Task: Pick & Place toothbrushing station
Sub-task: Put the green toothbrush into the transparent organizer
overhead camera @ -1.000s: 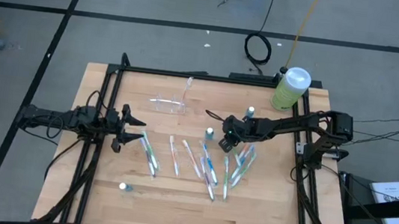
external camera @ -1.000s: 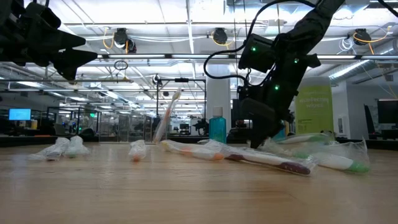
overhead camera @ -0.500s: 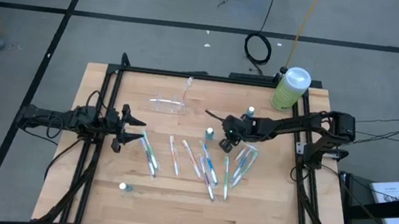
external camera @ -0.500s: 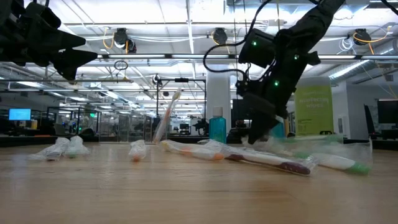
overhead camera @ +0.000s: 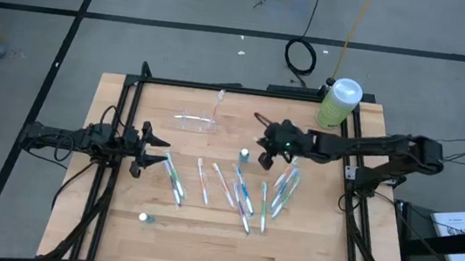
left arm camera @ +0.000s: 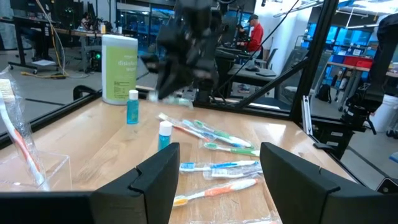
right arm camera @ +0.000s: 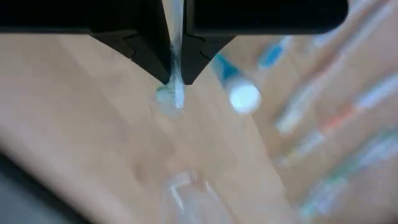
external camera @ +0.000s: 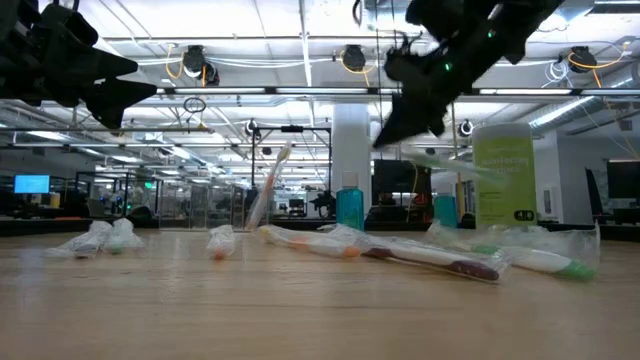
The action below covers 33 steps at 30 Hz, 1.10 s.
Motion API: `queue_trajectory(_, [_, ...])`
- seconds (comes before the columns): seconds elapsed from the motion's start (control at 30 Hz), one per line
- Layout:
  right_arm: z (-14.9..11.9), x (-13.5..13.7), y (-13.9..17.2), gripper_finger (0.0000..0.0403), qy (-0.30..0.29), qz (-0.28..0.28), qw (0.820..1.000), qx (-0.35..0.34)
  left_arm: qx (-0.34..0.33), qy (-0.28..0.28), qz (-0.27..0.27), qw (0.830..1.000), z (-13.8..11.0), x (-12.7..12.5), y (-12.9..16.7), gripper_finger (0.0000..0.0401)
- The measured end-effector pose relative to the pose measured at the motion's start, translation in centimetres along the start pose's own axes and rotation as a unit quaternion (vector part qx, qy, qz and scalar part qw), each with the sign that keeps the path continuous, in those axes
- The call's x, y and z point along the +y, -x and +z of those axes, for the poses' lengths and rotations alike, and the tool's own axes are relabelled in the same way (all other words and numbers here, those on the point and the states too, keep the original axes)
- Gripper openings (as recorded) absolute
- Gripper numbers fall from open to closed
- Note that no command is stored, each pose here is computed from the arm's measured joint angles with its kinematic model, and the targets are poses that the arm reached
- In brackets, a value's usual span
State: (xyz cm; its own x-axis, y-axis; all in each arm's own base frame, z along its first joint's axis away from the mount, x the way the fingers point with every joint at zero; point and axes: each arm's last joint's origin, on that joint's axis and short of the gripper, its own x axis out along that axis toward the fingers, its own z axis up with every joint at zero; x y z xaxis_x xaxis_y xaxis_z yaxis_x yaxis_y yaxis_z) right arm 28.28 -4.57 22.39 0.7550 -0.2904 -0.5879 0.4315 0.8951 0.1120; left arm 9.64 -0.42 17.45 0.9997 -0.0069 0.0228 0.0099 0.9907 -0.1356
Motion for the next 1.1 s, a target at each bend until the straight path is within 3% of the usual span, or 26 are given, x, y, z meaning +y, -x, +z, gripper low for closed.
queue_trajectory(0.23, [3.2,0.7,1.5,0.001,0.043,0.034,0.986,-0.155,0.0,0.0,0.0,1.0,0.0,0.0,0.0,0.023])
queue_trajectory(0.57, [6.1,0.0,1.5,0.0011,0.07,0.023,0.943,-0.324,0.0,0.0,0.0,1.0,0.0,0.0,0.0,0.023])
queue_trajectory(0.77, [6.3,-0.5,-1.2,0.0009,0.058,0.076,0.919,-0.383,0.0,0.0,0.0,1.0,0.0,0.0,0.0,0.023])
queue_trajectory(0.87, [6.1,-0.9,-2.8,0.0009,0.053,0.077,0.903,-0.419,0.0,0.0,0.0,1.0,0.0,0.0,0.0,0.023])
queue_trajectory(1.0, [6.2,-1.6,-5.2,0.0009,0.032,0.078,0.902,-0.424,0.0,0.0,0.0,1.0,0.0,0.0,0.0,0.023])
queue_trajectory(1.1, [7.3,-1.7,-6.6,0.0009,0.029,0.109,0.896,-0.429,0.0,0.0,0.0,1.0,0.0,0.0,0.0,0.023])
